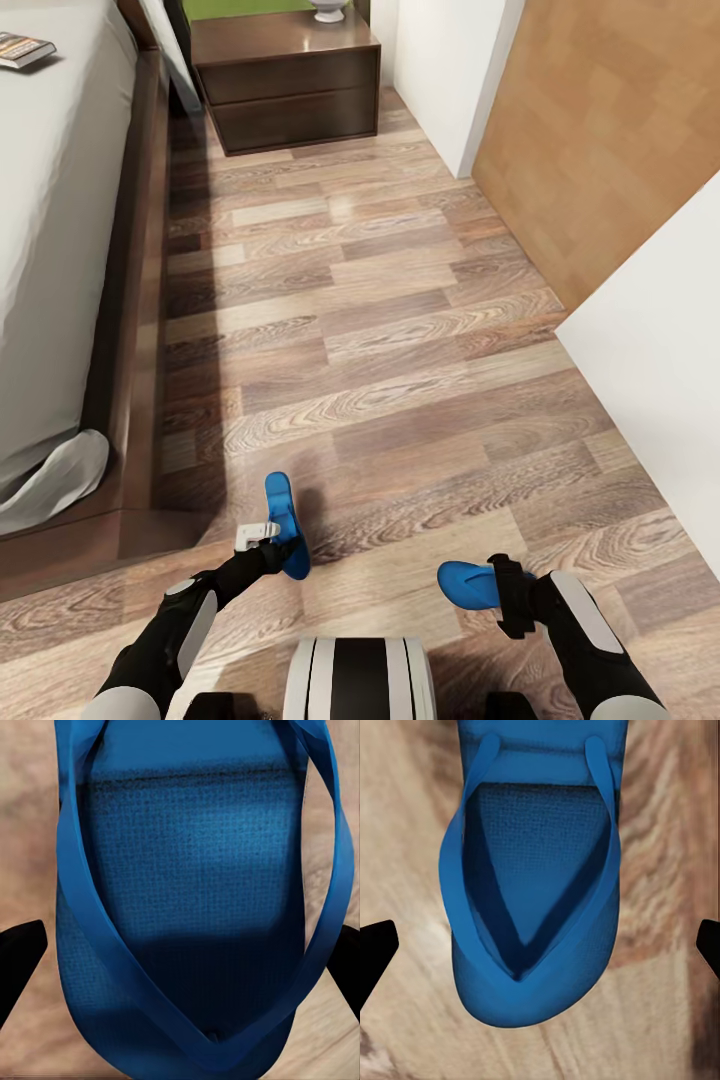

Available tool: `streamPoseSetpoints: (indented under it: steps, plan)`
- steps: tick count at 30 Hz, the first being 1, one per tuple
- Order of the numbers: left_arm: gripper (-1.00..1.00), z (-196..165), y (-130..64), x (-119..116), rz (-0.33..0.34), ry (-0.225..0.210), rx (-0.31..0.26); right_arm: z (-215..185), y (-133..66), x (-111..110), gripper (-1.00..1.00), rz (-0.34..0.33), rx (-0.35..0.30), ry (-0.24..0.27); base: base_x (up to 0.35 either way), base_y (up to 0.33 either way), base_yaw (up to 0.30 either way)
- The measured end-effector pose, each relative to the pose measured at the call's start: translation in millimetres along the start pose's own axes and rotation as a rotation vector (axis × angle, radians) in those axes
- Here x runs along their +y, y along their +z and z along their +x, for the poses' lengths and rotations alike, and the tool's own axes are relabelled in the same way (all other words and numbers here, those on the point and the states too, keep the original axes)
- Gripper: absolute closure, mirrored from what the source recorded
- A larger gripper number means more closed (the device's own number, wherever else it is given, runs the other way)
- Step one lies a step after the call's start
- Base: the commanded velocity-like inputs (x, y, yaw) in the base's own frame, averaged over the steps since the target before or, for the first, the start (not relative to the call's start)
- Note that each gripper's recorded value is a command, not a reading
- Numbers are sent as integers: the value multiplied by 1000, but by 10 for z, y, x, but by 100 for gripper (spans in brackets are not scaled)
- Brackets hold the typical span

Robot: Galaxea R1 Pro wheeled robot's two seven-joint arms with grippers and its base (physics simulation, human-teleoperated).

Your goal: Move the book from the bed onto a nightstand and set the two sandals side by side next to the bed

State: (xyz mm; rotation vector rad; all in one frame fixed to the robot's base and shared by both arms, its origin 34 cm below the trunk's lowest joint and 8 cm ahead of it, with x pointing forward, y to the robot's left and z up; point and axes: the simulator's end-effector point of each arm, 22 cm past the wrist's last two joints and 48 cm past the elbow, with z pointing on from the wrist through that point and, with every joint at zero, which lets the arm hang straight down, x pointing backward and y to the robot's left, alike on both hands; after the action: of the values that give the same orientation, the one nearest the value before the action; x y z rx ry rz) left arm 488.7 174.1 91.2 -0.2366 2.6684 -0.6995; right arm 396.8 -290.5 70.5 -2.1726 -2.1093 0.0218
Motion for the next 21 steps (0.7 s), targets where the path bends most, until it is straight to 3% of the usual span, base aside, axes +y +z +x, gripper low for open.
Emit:
streamPoseSetpoints:
  steps: [16, 21]
  plan:
    - [100, 81, 30, 39, -4, -8, 14, -8, 21, 37, -100, -8, -2, -5, 1, 0, 0]
    - [100, 83, 29, 38, -4, -8, 14, -5, 19, 37, -100, -8, -2, -5, 189, 0, 0]
